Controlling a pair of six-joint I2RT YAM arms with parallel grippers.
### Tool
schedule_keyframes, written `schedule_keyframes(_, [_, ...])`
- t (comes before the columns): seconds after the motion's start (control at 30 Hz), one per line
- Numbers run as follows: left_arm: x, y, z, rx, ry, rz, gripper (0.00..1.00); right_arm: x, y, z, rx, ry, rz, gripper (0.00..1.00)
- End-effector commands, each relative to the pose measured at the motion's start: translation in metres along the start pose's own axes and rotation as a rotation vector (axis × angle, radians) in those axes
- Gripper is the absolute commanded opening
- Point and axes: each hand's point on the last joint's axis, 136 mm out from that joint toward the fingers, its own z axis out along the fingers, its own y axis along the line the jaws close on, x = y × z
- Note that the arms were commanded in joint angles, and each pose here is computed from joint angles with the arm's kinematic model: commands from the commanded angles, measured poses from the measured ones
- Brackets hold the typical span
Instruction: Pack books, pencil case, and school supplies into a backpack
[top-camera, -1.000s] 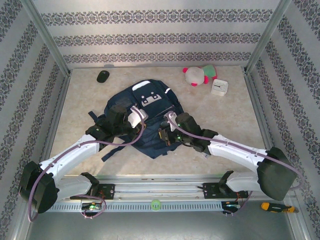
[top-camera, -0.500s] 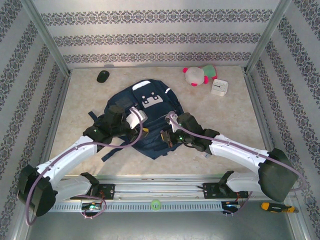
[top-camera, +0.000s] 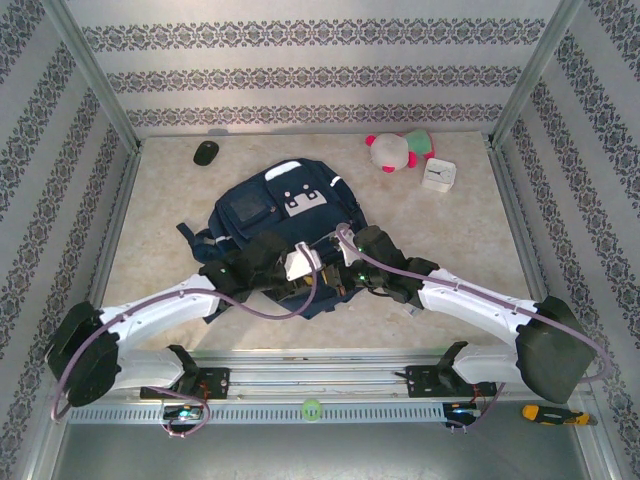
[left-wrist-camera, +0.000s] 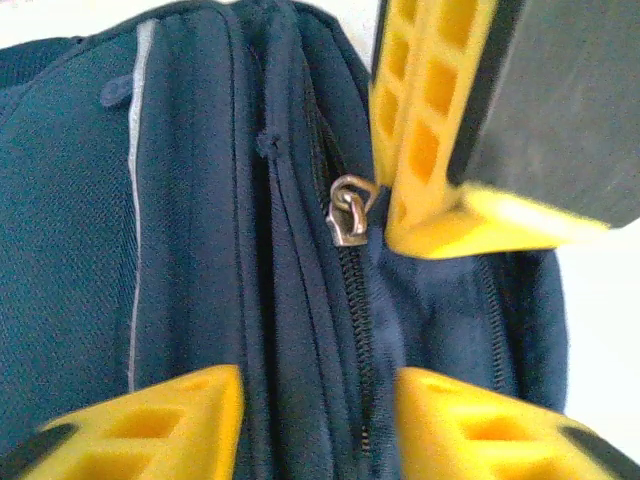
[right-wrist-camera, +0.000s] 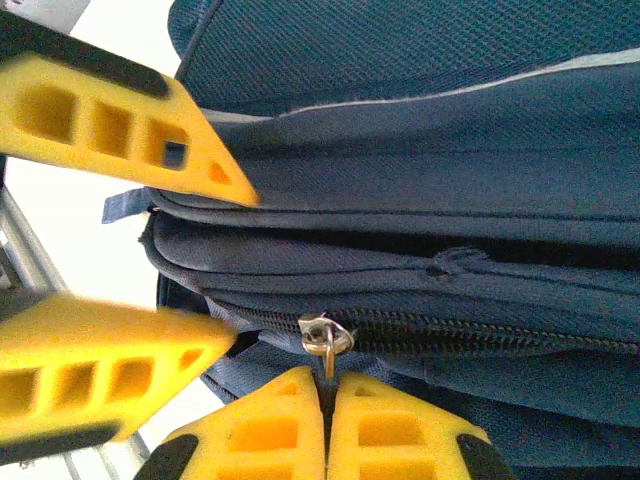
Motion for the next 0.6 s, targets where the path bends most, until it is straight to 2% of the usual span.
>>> schedule_keyframes(0.0, [-0.002,0.003,0.007,-0.034,-0.009,0.059,0.24,-0.012,0.009,-0.010,-0.043,-0.048,-0.019,0.00])
schedule_keyframes(0.03, [0.000,0.004,0.006,-0.041,-0.007,0.066,0.13,-0.010,0.004,-0.011,-0.037,-0.045,-0.006,0.00])
schedule_keyframes(0.07, [0.002,0.004,0.005,-0.044,-0.007,0.073,0.07,-0.009,0.002,-0.011,-0.034,-0.044,-0.001,0.00])
schedule_keyframes(0.17, [0.006,0.004,0.001,-0.049,-0.006,0.088,0.00,-0.006,-0.006,-0.012,-0.013,-0.035,0.018,0.00])
schedule_keyframes(0.23, [0.023,0.003,-0.016,-0.024,0.009,0.091,0.00,0.006,-0.037,-0.017,0.056,-0.008,0.071,0.00])
schedule_keyframes(0.33, [0.036,0.000,-0.032,0.001,0.023,0.111,0.00,0.011,-0.060,-0.020,0.090,0.009,0.105,0.00])
schedule_keyframes(0.57, [0.049,-0.005,-0.047,0.031,0.048,0.133,0.00,0.003,-0.072,-0.021,0.094,0.023,0.097,0.00])
